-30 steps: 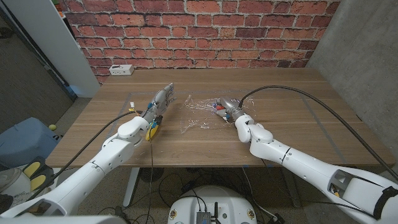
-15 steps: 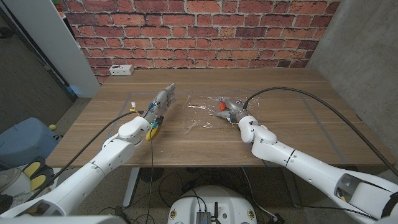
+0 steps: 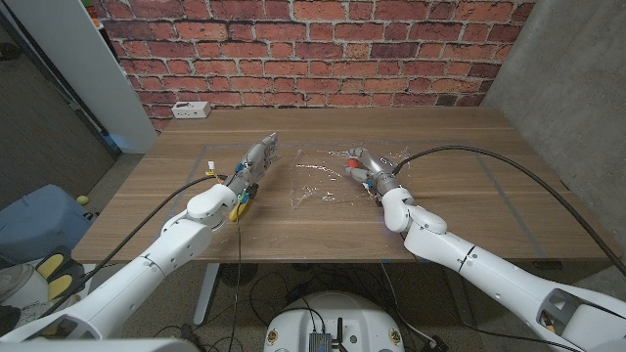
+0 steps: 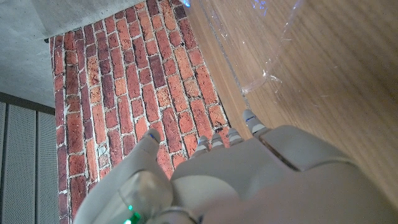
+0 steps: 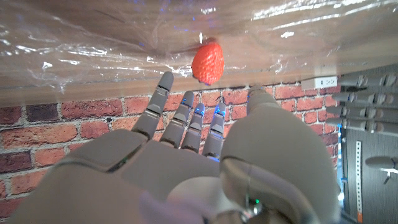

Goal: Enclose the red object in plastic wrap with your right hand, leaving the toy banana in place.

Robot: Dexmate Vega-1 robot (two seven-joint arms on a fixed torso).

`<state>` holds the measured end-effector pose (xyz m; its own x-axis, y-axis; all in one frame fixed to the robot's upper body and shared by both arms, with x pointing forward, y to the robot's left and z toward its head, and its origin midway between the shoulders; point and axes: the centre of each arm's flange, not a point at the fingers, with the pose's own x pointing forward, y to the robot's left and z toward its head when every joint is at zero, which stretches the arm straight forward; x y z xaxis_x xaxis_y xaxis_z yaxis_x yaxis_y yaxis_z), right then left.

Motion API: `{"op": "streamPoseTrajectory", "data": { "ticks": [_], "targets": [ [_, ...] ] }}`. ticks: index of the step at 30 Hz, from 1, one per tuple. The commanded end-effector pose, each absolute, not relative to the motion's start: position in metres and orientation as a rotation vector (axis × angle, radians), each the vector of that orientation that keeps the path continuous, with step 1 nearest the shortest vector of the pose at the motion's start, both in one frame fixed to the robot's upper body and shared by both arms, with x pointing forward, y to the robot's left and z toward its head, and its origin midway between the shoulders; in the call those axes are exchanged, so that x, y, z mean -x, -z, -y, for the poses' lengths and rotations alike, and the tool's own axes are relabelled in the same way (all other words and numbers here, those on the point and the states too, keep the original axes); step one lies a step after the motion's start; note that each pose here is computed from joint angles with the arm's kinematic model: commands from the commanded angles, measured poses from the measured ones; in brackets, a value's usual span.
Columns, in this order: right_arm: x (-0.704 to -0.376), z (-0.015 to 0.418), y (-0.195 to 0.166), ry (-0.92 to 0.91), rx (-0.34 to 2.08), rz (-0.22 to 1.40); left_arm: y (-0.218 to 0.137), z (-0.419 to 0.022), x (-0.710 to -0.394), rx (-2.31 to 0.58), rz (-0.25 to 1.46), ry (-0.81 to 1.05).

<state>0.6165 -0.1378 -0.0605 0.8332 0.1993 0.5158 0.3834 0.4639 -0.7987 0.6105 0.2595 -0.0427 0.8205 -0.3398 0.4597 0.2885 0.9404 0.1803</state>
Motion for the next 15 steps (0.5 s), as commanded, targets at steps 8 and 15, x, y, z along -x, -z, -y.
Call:
{"op": "streamPoseTrajectory", "data": {
  "ticks": [8, 15],
  "targets": [
    [-0.609, 0.156, 0.051, 0.427, 1.017, 0.567, 0.034, -0.262, -0.610, -0.323, 0.439, 0.313],
    [-0.616, 0.167, 0.049, 0.521, 1.044, 0.464, 0.020, -0.261, -0.608, -0.522, 0.397, 0.273]
  ]
}}
